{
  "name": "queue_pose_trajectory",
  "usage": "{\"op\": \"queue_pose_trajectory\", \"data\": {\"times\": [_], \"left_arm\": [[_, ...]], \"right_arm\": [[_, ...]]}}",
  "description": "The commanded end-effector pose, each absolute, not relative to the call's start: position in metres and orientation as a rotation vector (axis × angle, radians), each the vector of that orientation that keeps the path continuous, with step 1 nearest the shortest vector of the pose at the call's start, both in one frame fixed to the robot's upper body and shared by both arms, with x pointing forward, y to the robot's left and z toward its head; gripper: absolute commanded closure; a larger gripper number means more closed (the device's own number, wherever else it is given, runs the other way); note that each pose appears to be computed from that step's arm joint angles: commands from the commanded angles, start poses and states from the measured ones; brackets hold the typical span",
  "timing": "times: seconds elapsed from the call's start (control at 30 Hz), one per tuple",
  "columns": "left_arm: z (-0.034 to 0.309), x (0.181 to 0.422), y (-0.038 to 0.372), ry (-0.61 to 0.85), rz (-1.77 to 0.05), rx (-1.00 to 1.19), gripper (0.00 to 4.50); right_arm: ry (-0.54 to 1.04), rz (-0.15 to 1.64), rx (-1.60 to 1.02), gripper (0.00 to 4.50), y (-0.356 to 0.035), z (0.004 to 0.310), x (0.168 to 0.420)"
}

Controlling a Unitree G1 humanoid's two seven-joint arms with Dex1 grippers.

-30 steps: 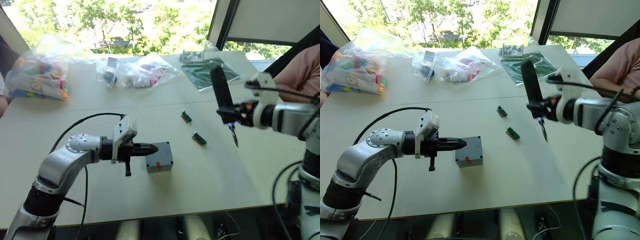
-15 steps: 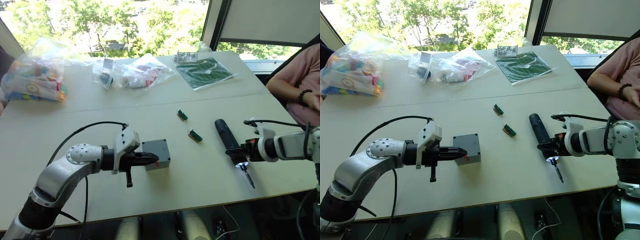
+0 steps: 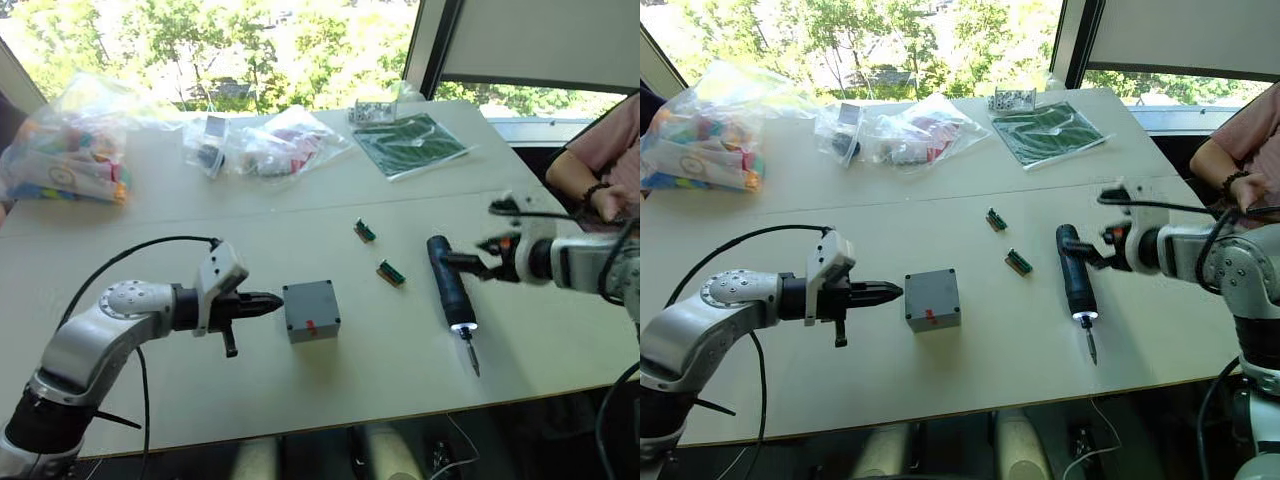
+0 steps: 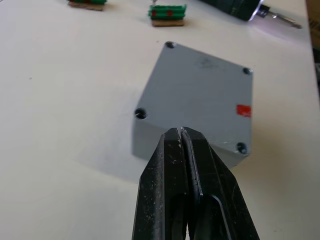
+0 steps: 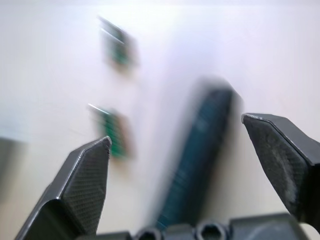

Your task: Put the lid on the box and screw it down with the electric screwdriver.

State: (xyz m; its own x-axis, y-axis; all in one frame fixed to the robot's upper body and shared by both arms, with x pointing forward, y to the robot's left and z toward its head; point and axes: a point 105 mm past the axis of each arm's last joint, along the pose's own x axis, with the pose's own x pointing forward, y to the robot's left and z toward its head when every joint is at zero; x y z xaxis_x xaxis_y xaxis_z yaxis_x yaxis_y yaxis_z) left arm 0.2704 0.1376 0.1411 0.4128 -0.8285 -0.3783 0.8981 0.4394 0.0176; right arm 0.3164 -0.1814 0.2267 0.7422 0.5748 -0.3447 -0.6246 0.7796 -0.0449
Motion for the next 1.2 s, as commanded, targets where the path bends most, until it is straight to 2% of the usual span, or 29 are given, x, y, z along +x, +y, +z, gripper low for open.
{"op": "queue_pose_trajectory", "data": {"times": [0.03, 0.23, 0.47, 0.73, 0.9, 1.07, 1.2], "left_arm": [[0.137, 0.274, 0.139, 0.33, -1.079, 0.271, 4.5], [0.12, 0.272, 0.13, 0.393, -1.124, 0.322, 4.5], [0.112, 0.277, 0.116, 0.381, -1.169, 0.334, 4.5], [0.113, 0.308, 0.099, 0.326, -1.184, 0.358, 4.5], [0.117, 0.331, 0.103, 0.299, -1.126, 0.398, 4.5], [0.122, 0.334, 0.118, 0.289, -1.074, 0.405, 4.5], [0.118, 0.317, 0.14, 0.347, -1.064, 0.438, 4.5]], "right_arm": [[0.268, 0.91, -0.282, 0.01, -0.147, 0.215, 0.286], [0.359, 1.094, -0.351, 0.01, -0.109, 0.156, 0.251], [0.417, 1.101, -0.365, 0.01, -0.097, 0.123, 0.25], [0.448, 1.16, -0.24, 0.01, -0.069, 0.119, 0.249], [0.435, 1.18, -0.151, 0.01, -0.054, 0.132, 0.246], [0.432, 1.148, -0.171, 0.01, -0.061, 0.14, 0.247], [0.356, 1.103, -0.305, 0.01, -0.077, 0.146, 0.256]]}}
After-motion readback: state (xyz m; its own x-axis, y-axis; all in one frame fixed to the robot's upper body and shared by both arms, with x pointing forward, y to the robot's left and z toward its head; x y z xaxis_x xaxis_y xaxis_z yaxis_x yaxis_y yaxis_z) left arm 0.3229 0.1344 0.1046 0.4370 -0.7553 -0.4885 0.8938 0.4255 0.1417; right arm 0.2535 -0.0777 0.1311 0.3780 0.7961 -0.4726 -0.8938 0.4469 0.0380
